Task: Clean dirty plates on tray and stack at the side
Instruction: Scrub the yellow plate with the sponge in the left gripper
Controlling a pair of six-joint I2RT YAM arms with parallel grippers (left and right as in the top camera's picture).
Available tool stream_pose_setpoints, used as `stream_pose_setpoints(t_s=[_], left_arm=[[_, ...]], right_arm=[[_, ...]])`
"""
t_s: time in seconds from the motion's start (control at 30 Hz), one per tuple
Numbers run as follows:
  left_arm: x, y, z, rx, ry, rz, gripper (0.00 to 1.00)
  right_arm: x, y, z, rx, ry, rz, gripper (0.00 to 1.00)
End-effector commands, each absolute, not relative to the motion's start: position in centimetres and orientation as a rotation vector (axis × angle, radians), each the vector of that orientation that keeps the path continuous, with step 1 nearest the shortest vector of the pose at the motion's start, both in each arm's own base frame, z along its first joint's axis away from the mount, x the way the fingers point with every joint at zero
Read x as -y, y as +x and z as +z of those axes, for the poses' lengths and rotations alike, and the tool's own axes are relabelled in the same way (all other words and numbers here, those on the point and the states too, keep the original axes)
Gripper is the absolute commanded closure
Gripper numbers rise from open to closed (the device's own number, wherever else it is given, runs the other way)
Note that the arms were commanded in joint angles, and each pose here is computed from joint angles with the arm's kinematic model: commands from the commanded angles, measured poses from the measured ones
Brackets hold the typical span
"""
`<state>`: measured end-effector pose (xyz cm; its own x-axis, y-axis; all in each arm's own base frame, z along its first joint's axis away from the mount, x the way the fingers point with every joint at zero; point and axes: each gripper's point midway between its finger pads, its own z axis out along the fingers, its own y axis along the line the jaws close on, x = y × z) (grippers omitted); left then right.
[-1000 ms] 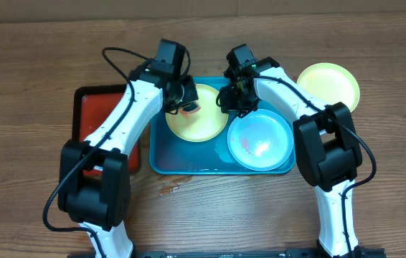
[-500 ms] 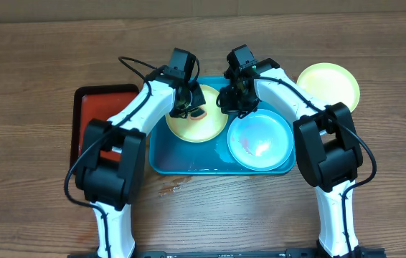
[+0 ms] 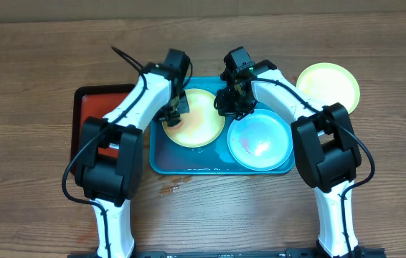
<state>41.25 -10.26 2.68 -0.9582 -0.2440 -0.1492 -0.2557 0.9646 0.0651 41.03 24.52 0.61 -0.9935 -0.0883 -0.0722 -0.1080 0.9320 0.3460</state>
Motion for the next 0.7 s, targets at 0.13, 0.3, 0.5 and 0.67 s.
stream_pose_setpoints(t_s=[0.13, 0.3, 0.5, 0.67], left_arm=[[14.5, 43.4, 5.7, -2.964, -0.316, -0.208, 0.96], [17.3, 41.2, 3.9, -3.066, -0.291, -0.391, 0.96], [17.8, 37.9, 0.4, -3.184, -0.229, -0.317, 0.96], [13.4, 37.5, -0.3, -3.176, -0.233, 0.045, 0.96]], right_arm=[[-22.8, 40.2, -1.7, -3.088, -0.121, 0.438, 0.95], [-22.8, 40.4, -1.7, -3.082, -0.122, 0.441, 0.95], [-22.8, 40.4, -1.7, -3.081, -0.123, 0.441, 0.95], [-22.8, 40.4, -1.7, -3.081, -0.123, 0.441, 0.95]])
